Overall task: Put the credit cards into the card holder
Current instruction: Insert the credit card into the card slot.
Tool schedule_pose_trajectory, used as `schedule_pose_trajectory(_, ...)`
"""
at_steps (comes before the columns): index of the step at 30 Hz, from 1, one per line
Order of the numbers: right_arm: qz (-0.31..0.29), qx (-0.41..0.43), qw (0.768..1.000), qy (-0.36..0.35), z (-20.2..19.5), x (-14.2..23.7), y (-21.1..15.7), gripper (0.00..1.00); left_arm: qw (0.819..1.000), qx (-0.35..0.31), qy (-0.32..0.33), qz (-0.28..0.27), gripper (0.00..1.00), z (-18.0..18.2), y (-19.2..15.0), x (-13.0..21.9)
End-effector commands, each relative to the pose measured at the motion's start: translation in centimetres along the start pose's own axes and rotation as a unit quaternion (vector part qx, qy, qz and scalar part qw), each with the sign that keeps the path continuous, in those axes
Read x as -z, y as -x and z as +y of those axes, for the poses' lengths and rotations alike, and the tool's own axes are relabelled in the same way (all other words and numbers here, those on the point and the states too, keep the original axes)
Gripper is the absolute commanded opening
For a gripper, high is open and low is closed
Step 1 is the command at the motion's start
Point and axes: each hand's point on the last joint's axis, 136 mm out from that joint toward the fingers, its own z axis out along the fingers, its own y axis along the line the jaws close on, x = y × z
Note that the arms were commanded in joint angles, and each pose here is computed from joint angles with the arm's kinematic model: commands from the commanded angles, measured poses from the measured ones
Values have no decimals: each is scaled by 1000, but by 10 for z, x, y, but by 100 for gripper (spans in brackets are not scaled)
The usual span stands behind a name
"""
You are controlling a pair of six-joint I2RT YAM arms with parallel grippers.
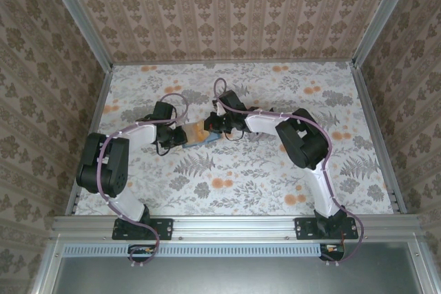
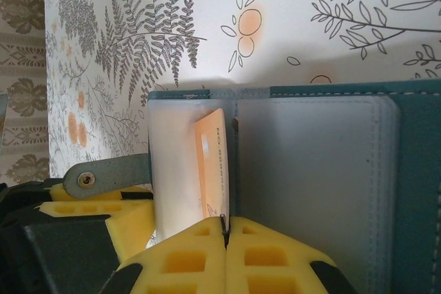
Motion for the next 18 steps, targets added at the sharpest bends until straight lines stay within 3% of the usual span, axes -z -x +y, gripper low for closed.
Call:
schedule_pose_trajectory(1,17,4,1000,-19,-13,-17,-11,0,999,6,9,36,20,5,-18,-13)
schedule_pose_trajectory(18,39,66,994,-75,-8,-29,-37,2,999,3,5,37,20,1,-14,-13)
